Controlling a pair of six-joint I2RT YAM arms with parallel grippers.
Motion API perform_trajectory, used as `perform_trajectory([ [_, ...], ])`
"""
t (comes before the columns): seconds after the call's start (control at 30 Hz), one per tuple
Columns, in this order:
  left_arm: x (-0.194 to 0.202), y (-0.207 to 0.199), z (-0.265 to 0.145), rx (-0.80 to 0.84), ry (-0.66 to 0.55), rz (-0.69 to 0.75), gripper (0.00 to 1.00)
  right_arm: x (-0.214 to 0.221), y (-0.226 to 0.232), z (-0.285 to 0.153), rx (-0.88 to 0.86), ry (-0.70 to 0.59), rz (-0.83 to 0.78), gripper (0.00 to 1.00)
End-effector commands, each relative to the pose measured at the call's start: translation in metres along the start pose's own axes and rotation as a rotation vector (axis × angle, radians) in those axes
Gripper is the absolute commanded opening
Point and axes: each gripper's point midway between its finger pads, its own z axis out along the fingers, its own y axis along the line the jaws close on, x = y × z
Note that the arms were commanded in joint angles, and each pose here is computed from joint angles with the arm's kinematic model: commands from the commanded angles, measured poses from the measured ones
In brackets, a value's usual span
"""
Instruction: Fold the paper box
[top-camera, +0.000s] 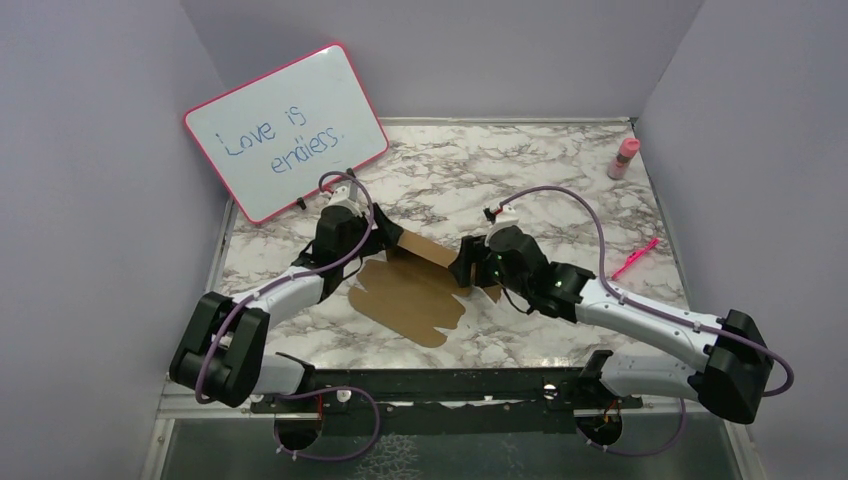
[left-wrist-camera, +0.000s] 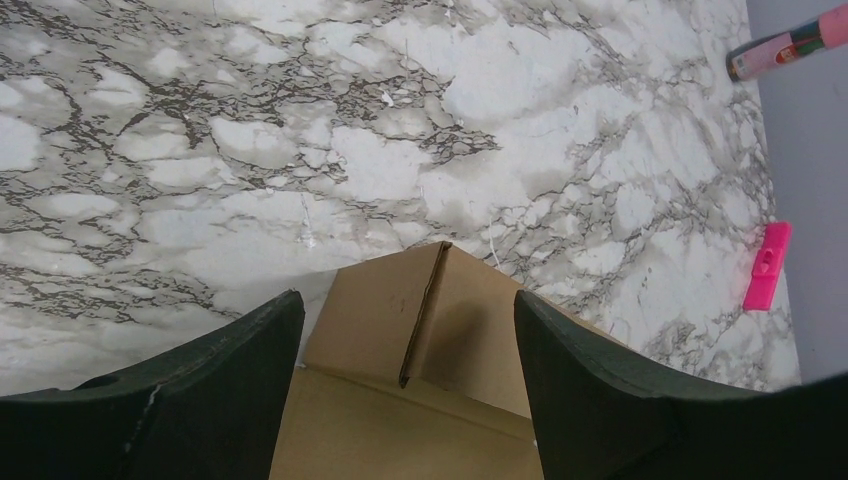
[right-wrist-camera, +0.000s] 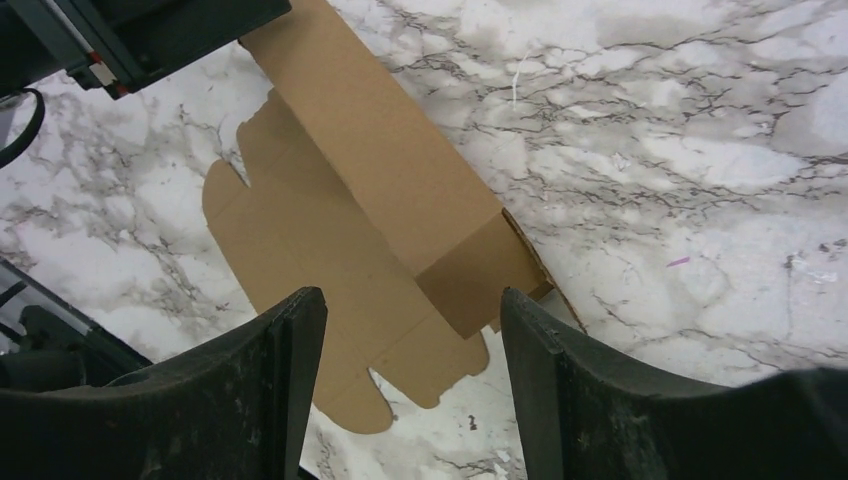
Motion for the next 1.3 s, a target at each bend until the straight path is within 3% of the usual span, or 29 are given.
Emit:
perform_trajectory([
  [0.0, -0.002, -0.01, 0.003, 0.043, 0.027, -0.009, 0.74, 0.008, 0.012, 0.006, -0.056, 0.027, 0.074, 0.68],
  [0.23, 0.004, -0.005, 0.005, 0.024, 0.038, -0.035, 0.55, 0.01, 0.014, 0.018, -0.052, 0.016, 0.127, 0.62],
  [0.73, 0.021, -0.009, -0.009, 0.066, 0.084, -0.098, 0.37, 0.003, 0.009, 0.051, 0.009, -0.019, 0.117, 0.53],
  [1.07, 0.036, -0.006, -0.03, 0.074, 0.089, -0.152, 0.32, -0.033, 0.006, 0.07, -0.065, -0.057, 0.037, 0.5],
  [1.27, 0.032, 0.01, -0.033, -0.006, 0.053, -0.133, 0.38, -0.031, -0.007, 0.068, -0.057, -0.059, 0.015, 0.56],
])
